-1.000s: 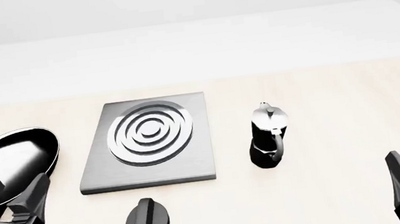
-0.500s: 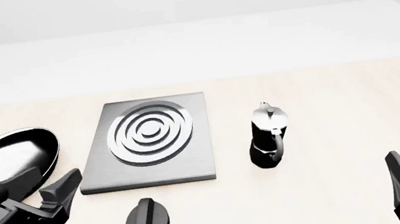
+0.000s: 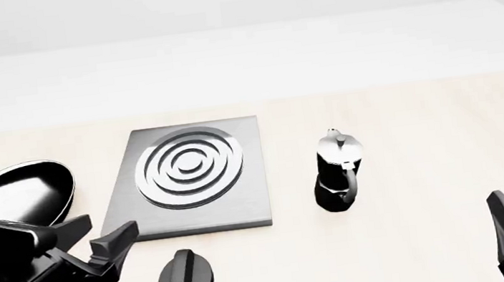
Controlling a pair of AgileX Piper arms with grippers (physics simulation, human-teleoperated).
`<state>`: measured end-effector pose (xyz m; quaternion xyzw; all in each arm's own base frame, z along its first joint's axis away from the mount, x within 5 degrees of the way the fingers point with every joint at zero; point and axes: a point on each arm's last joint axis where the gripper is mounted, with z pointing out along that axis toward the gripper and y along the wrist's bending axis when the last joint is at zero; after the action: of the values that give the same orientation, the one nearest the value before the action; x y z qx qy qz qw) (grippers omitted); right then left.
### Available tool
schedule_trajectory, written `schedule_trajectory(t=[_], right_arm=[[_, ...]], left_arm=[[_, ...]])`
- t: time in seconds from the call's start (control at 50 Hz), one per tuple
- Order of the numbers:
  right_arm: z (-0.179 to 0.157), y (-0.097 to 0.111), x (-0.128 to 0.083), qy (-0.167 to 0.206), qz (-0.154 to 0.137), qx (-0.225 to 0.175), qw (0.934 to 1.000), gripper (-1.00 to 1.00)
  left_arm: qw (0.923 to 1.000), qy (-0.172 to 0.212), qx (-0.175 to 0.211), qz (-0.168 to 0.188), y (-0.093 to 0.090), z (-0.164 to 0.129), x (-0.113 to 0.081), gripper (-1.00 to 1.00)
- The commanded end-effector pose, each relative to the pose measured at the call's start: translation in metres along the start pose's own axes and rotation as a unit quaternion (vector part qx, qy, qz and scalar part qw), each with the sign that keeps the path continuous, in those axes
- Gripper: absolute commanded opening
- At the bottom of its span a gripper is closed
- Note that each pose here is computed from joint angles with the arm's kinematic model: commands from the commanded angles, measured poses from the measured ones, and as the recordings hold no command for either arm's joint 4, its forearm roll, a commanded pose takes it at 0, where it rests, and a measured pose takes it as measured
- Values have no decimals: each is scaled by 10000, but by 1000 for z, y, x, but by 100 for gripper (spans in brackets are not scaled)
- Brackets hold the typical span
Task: Turn on the stove.
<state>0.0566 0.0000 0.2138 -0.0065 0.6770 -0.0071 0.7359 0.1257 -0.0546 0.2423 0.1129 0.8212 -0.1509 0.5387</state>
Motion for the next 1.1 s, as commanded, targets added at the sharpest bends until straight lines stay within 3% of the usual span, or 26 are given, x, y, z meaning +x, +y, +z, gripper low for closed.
schedule_trajectory(t=[0.02, 1.1], right_arm=[[0, 0, 0, -10, 18, -5, 10000, 100], [0, 0, 0, -21, 132, -44, 9999, 100]], left_arm=[[9993, 316, 170, -93, -6, 19, 10, 100], [9954, 844, 238, -396, -9, 63, 49, 100]])
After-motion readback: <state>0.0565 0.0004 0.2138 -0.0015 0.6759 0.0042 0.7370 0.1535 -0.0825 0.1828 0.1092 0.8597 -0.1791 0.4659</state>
